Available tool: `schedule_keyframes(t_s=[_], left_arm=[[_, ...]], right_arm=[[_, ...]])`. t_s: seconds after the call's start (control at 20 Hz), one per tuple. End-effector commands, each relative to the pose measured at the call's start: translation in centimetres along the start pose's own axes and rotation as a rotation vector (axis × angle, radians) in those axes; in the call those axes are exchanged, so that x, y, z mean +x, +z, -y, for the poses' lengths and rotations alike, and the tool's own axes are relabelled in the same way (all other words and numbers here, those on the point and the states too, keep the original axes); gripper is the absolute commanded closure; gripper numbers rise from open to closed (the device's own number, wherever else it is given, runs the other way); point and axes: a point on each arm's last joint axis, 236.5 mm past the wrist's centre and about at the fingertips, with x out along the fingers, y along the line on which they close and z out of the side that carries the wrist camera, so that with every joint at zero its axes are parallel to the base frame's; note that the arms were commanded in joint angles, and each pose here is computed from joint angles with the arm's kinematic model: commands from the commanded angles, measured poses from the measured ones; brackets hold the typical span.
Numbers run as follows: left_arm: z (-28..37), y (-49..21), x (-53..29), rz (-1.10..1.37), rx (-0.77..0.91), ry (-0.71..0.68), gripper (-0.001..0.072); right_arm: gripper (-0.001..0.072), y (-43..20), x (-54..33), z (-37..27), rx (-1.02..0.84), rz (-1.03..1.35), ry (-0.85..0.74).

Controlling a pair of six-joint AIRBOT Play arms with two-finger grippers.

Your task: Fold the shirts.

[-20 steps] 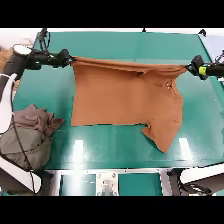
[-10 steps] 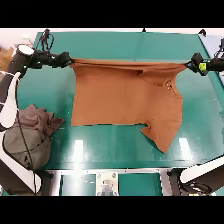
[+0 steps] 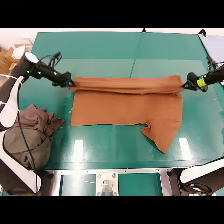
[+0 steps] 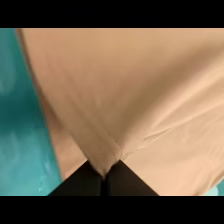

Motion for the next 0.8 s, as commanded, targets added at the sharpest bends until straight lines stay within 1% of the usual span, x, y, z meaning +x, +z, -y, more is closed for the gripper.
schedule_keyframes(t_s=[0.0,0.2,0.25,0.3,0.35,0.4,0.6,0.75], left_arm=[[-1.5,-2.8,1.6,-0.079,-0.048,0.016,0.0683],[-0.6,-3.7,2.8,-0.107,-0.038,0.012,0.0683],[-0.2,-3.7,3.0,-0.112,-0.030,0.009,0.0683],[0.1,-3.9,3.2,-0.119,-0.036,0.007,0.0681],[0.6,-4.2,3.2,-0.136,-0.050,-0.002,0.0434],[0.8,-4.8,2.9,-0.165,-0.080,-0.006,0.0195],[1.3,-8.5,-1.8,-0.323,-0.196,-0.037,0.0187],[0.4,-12.4,-5.0,-0.330,-0.262,0.022,0.0187]], right_arm=[[0.0700,-2.8,2.2,1.6,0.030,-0.070,-0.030],[0.0698,-4.1,3.5,2.2,0.052,-0.098,-0.030],[0.0673,-4.1,3.5,2.0,0.055,-0.096,-0.025],[0.0563,-3.9,3.4,1.8,0.074,-0.092,-0.017],[0.0428,-3.8,3.0,1.6,0.086,-0.092,-0.015],[0.0405,-3.7,2.3,1.3,0.086,-0.102,-0.011],[0.0408,-5.1,-3.2,1.0,0.076,-0.144,-0.025],[0.0410,-10.1,-6.2,3.1,0.122,-0.180,-0.102]])
